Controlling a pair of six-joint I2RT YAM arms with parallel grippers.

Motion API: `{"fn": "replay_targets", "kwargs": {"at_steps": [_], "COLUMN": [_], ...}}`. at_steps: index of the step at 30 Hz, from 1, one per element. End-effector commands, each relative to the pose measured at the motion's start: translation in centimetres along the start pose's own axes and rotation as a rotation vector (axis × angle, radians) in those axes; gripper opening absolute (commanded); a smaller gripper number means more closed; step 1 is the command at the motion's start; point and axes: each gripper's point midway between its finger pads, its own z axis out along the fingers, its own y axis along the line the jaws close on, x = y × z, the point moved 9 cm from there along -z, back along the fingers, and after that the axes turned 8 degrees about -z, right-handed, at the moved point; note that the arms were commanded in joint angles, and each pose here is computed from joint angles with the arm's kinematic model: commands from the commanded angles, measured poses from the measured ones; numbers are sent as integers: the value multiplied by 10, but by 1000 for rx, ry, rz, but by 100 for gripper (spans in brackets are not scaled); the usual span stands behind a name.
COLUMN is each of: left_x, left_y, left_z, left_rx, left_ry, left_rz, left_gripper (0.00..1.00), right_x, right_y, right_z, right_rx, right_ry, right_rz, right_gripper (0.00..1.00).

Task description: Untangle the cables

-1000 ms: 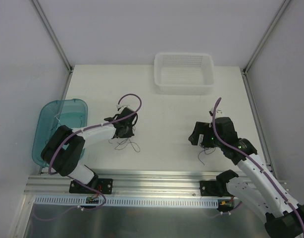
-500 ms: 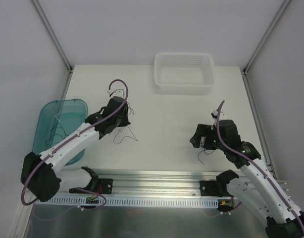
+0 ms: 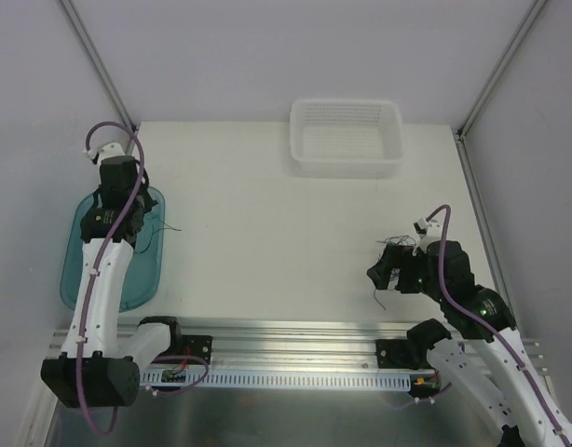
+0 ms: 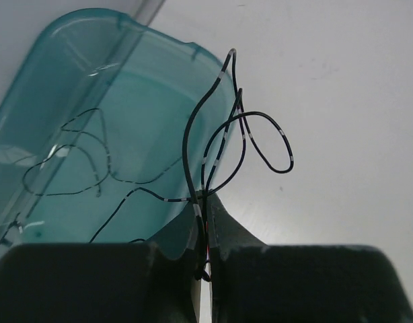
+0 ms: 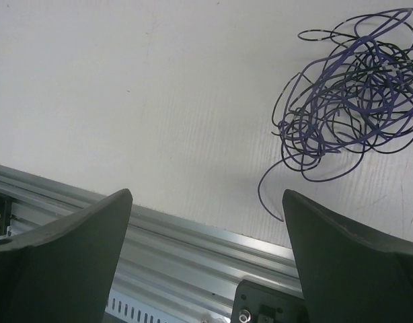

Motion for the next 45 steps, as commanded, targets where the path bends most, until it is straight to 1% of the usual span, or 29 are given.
{"fn": "replay_targets", "kwargs": {"at_steps": [1,3,4,8,9,11,12,13,15,16,18,19,20,21,22,23,25,27,28,29,31,35,37,38,39,41,42,44,45], "left_x": [-14,-15,-15,-17,-16,-16,-14,-14,-12,-10,-10,-10,-11,-10,-10,-11,-8,-10,-9,-11,-9,10,25,32,46,59,76,87,102], "left_y": [34,47,61,79,83,90,92,93,98,99,99,98,96,90,87,84,78,74,66,60,46,9,-1,-8,-15,-25,-28,-35,-37], "left_z": [2,16,21,39,46,54,57,59,60,60,58,57,55,55,53,47,40,25,21,11,1,-26,-29,-37,-37,-44,-41,-40,-36], "left_rx": [-113,-195,-282,-410,-459,-546,-558,-568,-607,-611,-599,-583,-561,-489,-456,-416,-350,-310,-243,-189,-52,240,372,487,564,714,748,824,845], "left_ry": [-2,-2,-13,-15,-7,-4,6,7,1,4,-2,-1,-4,18,23,11,13,-34,-29,-52,-38,-17,35,67,123,179,234,236,267], "left_rz": [-27,-67,-98,-138,-128,-117,-118,-129,-140,-149,-163,-167,-170,-179,-182,-189,-179,-183,-166,-159,-113,34,65,67,79,79,88,108,132], "left_gripper": [0,0,0,0,7,11,16,27,45,65,75,81,88,92,95,99,99,99,99,99,99,99,99,99,99,99,99,99,99], "right_x": [-7,-6,-8,-8,-7,-6,-5,-5,-4,-3,-2,-3,-2,-2,-2,-2,-3,-3,-4,-3,-5,-9,-12,-17,-16,-21,-20,-23,-26], "right_y": [4,5,6,6,6,4,3,2,1,0,0,-3,-5,-6,-9,-9,-13,-16,-20,-23,-28,-26,-23,-20,-20,-18,-19,-18,-17], "right_z": [-19,-23,-26,-32,-33,-37,-37,-38,-40,-41,-42,-43,-43,-43,-42,-42,-41,-38,-36,-35,-30,-7,4,11,19,34,40,57,64], "right_rx": [-29,-45,-51,-55,-48,-28,-21,-13,-5,0,2,42,56,69,100,117,165,228,285,319,397,393,367,343,335,327,333,338,332], "right_ry": [-33,-31,-36,-30,-22,-18,-18,-24,-18,-18,-11,-22,-17,-18,-19,-9,-9,16,14,23,31,24,22,-13,-8,-21,-12,14,5], "right_rz": [-19,-19,-20,-23,-22,-26,-28,-30,-28,-26,-25,-26,-26,-25,-23,-17,-9,20,26,33,57,81,90,98,97,100,97,83,81], "right_gripper": [100,100,100,100,100,100,99,100,99,100,99,100,100,100,100,100,100,100,100,99,97,95,93,93,92,90,89,86,80]}}
